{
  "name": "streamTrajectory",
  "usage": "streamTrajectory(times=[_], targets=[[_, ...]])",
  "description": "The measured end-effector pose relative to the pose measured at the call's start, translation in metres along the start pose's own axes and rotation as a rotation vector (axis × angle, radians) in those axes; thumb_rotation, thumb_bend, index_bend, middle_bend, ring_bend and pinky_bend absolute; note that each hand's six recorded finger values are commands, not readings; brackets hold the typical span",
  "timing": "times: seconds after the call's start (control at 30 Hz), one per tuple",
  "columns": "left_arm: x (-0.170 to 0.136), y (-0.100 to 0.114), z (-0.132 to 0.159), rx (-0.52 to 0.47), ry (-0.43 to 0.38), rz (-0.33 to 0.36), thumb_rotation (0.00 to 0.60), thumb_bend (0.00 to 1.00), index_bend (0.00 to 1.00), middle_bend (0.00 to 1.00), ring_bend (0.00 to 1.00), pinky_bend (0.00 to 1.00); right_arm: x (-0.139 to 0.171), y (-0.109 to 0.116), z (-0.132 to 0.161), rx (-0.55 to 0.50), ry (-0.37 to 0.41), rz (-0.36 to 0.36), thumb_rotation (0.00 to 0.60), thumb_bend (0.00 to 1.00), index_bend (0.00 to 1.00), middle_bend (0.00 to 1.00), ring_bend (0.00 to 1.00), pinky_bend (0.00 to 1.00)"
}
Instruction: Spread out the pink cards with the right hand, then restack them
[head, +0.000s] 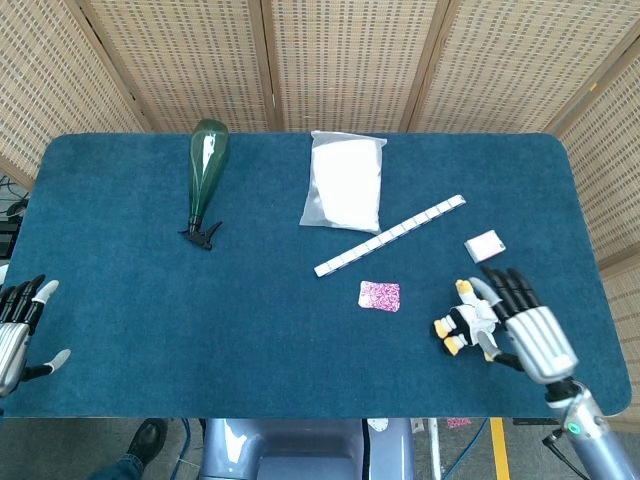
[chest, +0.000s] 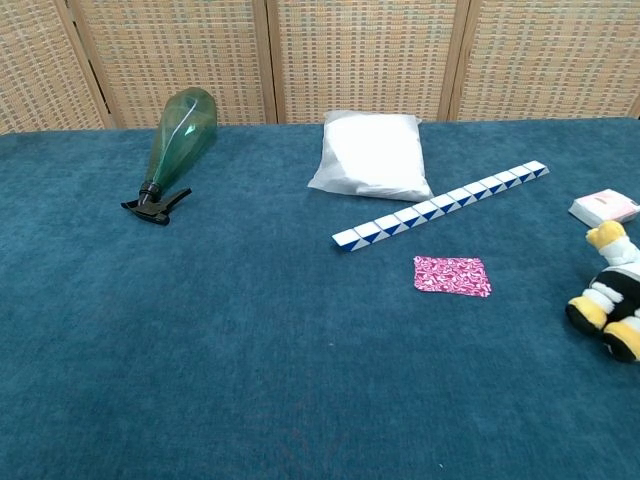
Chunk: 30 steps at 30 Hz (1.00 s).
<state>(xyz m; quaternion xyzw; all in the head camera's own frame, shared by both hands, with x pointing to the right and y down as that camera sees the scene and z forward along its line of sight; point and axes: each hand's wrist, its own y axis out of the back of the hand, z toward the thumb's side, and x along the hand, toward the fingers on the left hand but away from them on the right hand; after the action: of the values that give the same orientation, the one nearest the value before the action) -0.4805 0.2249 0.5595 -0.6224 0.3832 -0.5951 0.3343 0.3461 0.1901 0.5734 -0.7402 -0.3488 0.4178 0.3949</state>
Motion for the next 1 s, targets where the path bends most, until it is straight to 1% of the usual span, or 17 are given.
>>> streamTrajectory(times=[0.03, 0.1, 0.2, 0.27, 0.37, 0.47, 0.63, 0.8, 1.0], targets=[[0.0, 0.0, 0.0, 0.001, 0.002, -0.001, 0.6, 0.22, 0.0, 0.0, 0.0, 0.0, -0.007, -0.006, 0.003, -0.009, 0.018, 0.029, 0.6, 1.0, 0.13, 0.03, 0.0, 0.0], [0.001, -0.001, 0.0, 0.004, 0.005, -0.005, 0.6, 0.22, 0.0, 0.0, 0.0, 0.0, -0.025, -0.021, 0.01, -0.026, 0.053, 0.102, 0.6, 1.0, 0.13, 0.03, 0.0, 0.0], [0.001, -0.001, 0.0, 0.005, 0.007, -0.008, 0.6, 0.22, 0.0, 0.0, 0.0, 0.0, -0.047, -0.042, 0.02, -0.043, 0.084, 0.202, 0.6, 1.0, 0.13, 0.03, 0.0, 0.0], [0.001, -0.001, 0.0, 0.006, 0.008, -0.011, 0.6, 0.22, 0.0, 0.0, 0.0, 0.0, -0.06, -0.055, 0.026, -0.055, 0.086, 0.258, 0.6, 1.0, 0.13, 0.03, 0.0, 0.0], [0.001, -0.001, 0.0, 0.006, 0.01, -0.016, 0.6, 0.22, 0.0, 0.0, 0.0, 0.0, -0.074, -0.068, 0.031, -0.068, 0.067, 0.308, 0.6, 1.0, 0.13, 0.03, 0.0, 0.0], [0.001, -0.001, 0.0, 0.005, 0.011, -0.018, 0.6, 0.22, 0.0, 0.0, 0.0, 0.0, -0.085, -0.077, 0.036, -0.061, 0.052, 0.336, 0.6, 1.0, 0.13, 0.04, 0.0, 0.0], [0.001, -0.001, 0.0, 0.003, 0.01, -0.019, 0.6, 0.22, 0.0, 0.0, 0.0, 0.0, -0.095, -0.09, 0.043, -0.002, 0.05, 0.362, 0.6, 1.0, 0.12, 0.04, 0.0, 0.0], [0.001, -0.001, 0.0, 0.002, 0.01, -0.02, 0.6, 0.22, 0.0, 0.0, 0.0, 0.0, -0.1, -0.106, 0.044, 0.041, 0.017, 0.397, 0.6, 1.0, 0.06, 0.04, 0.0, 0.0], [0.001, -0.001, 0.0, 0.001, 0.011, -0.022, 0.6, 0.22, 0.0, 0.0, 0.0, 0.0, -0.105, -0.122, 0.045, 0.053, -0.025, 0.437, 0.6, 1.0, 0.04, 0.05, 0.0, 0.0]])
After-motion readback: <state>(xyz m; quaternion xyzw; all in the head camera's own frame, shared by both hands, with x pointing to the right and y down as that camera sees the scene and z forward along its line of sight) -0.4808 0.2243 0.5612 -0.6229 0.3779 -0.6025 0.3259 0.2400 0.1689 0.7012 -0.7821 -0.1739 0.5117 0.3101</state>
